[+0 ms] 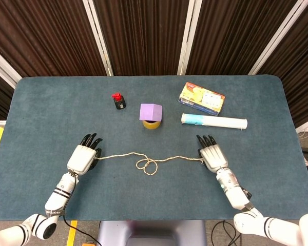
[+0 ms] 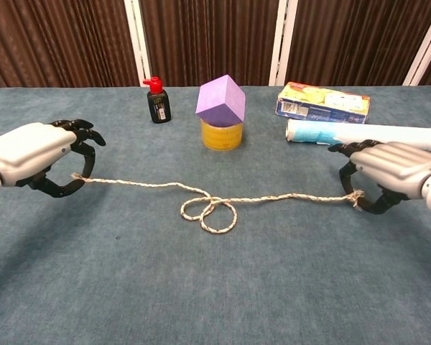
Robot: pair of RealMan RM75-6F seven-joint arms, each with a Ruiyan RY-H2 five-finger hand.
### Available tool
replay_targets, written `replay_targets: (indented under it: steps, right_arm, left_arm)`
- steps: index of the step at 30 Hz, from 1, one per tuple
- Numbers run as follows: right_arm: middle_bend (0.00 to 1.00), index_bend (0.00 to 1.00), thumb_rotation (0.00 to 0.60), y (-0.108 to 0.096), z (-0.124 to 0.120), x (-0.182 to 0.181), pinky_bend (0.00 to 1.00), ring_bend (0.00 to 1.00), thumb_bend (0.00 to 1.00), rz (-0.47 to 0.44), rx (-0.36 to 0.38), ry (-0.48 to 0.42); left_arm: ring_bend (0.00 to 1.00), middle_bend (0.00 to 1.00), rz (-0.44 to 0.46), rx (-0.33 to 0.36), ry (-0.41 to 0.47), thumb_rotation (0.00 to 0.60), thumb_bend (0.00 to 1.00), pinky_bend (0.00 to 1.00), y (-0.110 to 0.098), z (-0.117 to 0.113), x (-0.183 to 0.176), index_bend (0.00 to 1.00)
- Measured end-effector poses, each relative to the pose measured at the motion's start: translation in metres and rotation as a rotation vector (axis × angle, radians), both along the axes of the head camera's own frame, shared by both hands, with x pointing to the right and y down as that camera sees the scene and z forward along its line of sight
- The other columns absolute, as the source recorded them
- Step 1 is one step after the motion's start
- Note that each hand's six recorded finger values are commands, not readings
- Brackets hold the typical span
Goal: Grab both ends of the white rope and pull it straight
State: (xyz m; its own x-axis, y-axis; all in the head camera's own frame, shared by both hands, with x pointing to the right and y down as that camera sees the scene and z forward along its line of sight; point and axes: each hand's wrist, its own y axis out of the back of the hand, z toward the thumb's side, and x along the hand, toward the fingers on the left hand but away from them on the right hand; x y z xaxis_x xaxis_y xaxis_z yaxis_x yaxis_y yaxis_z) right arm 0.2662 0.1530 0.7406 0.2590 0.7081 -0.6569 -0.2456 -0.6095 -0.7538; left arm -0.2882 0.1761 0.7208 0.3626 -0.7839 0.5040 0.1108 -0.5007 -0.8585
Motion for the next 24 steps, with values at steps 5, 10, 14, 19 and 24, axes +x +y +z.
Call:
replay_targets:
  steps: [5,10,14,19,24]
  right_arm:
    - [0.10,0.77,0.600,-0.007,-0.016,0.014,0.00,0.00,0.60,0.043,0.029,-0.021]
    - [0.10,0.77,0.600,-0.015,-0.033,0.041,0.00,0.00,0.60,0.099,0.063,-0.015]
    - [0.10,0.77,0.600,-0.016,-0.042,0.063,0.00,0.00,0.60,0.129,0.075,0.006]
    - [0.10,0.77,0.600,-0.015,-0.049,0.089,0.00,0.00,0.60,0.155,0.081,0.042]
    - [0.10,0.77,0.600,-0.015,-0.053,0.109,0.00,0.00,0.60,0.189,0.084,0.065]
  left_arm:
    - [0.03,0.17,-0.003,0.014,0.004,0.600,0.49,0.12,0.000,-0.006,-0.003,0.63]
    - [0.03,0.17,-0.005,0.023,-0.015,0.600,0.49,0.12,0.003,-0.011,-0.013,0.63]
    - [0.03,0.17,-0.016,0.033,-0.036,0.600,0.49,0.12,0.004,-0.014,-0.025,0.63]
    - [0.03,0.17,-0.049,0.062,-0.071,0.600,0.49,0.12,-0.001,-0.023,-0.049,0.63]
    - [0.03,0.17,-0.097,0.076,-0.092,0.600,0.49,0.12,0.000,-0.033,-0.076,0.63]
